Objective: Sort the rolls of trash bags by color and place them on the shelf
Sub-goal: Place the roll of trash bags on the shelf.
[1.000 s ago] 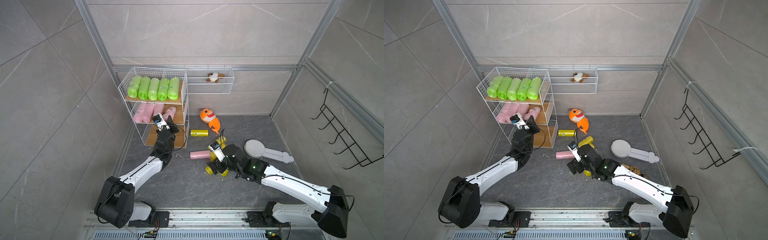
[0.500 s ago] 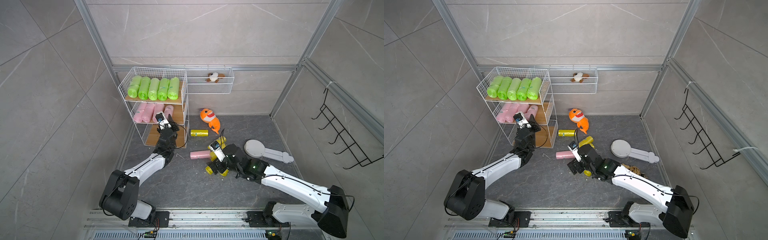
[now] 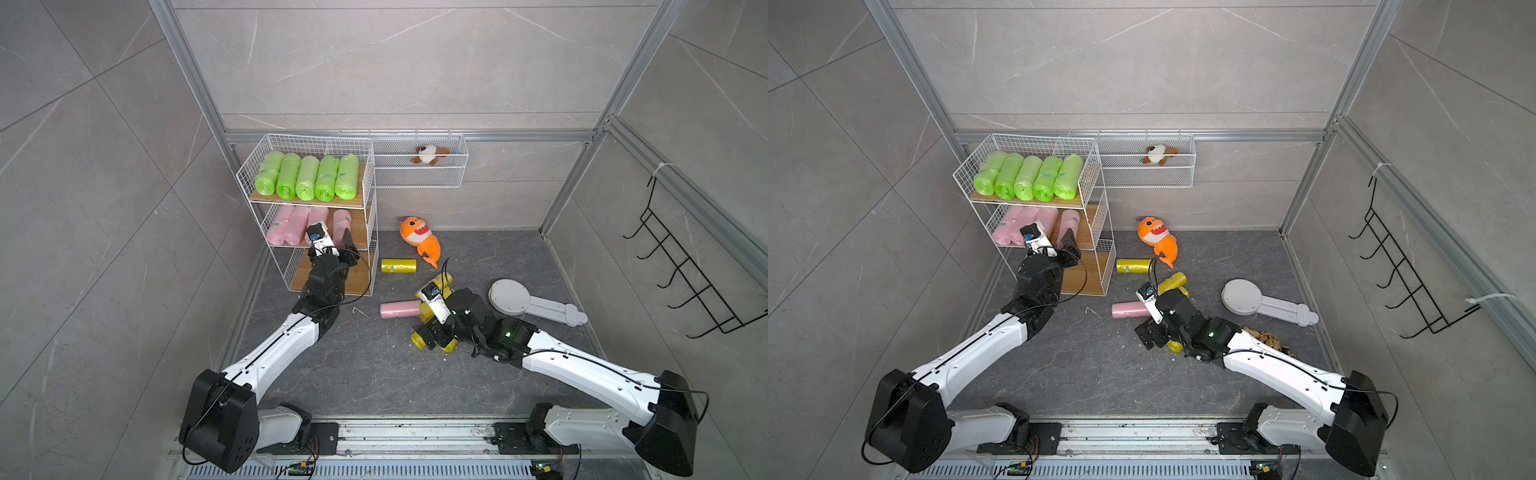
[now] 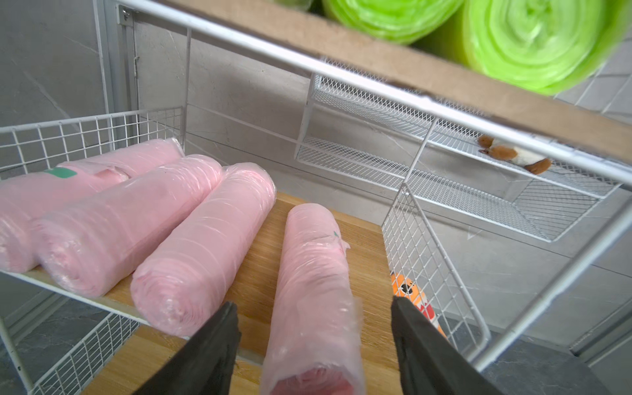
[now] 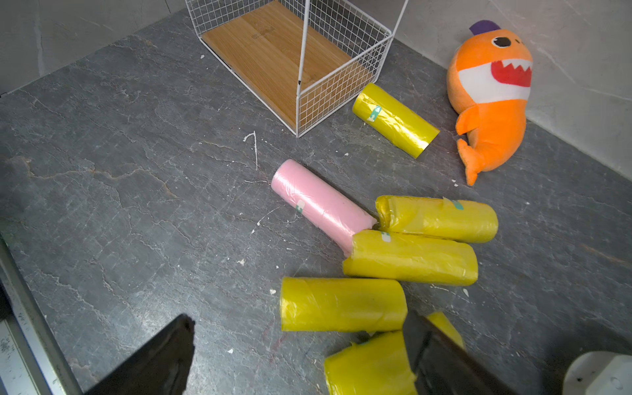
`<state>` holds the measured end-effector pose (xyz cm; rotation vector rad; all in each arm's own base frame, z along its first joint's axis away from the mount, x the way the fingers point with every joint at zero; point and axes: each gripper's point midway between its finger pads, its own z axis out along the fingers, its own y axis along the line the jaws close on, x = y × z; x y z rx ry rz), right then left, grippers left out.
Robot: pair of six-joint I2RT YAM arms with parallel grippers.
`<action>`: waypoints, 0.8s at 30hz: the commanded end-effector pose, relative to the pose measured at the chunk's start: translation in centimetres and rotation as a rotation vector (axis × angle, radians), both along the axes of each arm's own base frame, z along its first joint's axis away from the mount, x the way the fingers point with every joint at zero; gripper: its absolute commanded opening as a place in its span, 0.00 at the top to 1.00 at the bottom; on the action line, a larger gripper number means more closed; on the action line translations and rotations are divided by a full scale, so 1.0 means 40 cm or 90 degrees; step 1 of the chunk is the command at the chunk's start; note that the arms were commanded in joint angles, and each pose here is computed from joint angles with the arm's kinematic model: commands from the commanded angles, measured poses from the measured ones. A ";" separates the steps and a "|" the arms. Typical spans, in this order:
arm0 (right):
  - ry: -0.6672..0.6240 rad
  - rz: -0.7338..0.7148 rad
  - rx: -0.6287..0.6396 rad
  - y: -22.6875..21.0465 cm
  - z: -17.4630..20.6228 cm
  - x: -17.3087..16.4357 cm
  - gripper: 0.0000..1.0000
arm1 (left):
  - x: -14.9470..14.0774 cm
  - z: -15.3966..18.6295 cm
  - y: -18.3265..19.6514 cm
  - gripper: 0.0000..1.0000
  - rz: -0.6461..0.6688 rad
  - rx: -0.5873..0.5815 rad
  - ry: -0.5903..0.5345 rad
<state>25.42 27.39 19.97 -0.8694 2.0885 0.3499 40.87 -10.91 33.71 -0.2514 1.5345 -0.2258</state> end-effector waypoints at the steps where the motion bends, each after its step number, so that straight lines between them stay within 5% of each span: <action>1: 0.009 -0.005 0.018 -0.006 0.002 -0.007 0.00 | -0.036 0.049 -0.002 0.24 -0.030 -0.020 0.002; 7: 0.006 -0.007 0.024 -0.011 0.004 -0.011 0.00 | -0.083 0.025 -0.026 0.28 -0.125 -0.033 0.054; 13: 0.016 0.000 0.026 0.004 -0.002 -0.008 0.00 | -0.054 0.022 -0.019 0.47 -0.173 -0.063 0.079; 24: 0.015 -0.007 0.025 -0.010 -0.001 -0.014 0.00 | 0.027 0.017 -0.003 0.28 -0.161 -0.073 0.095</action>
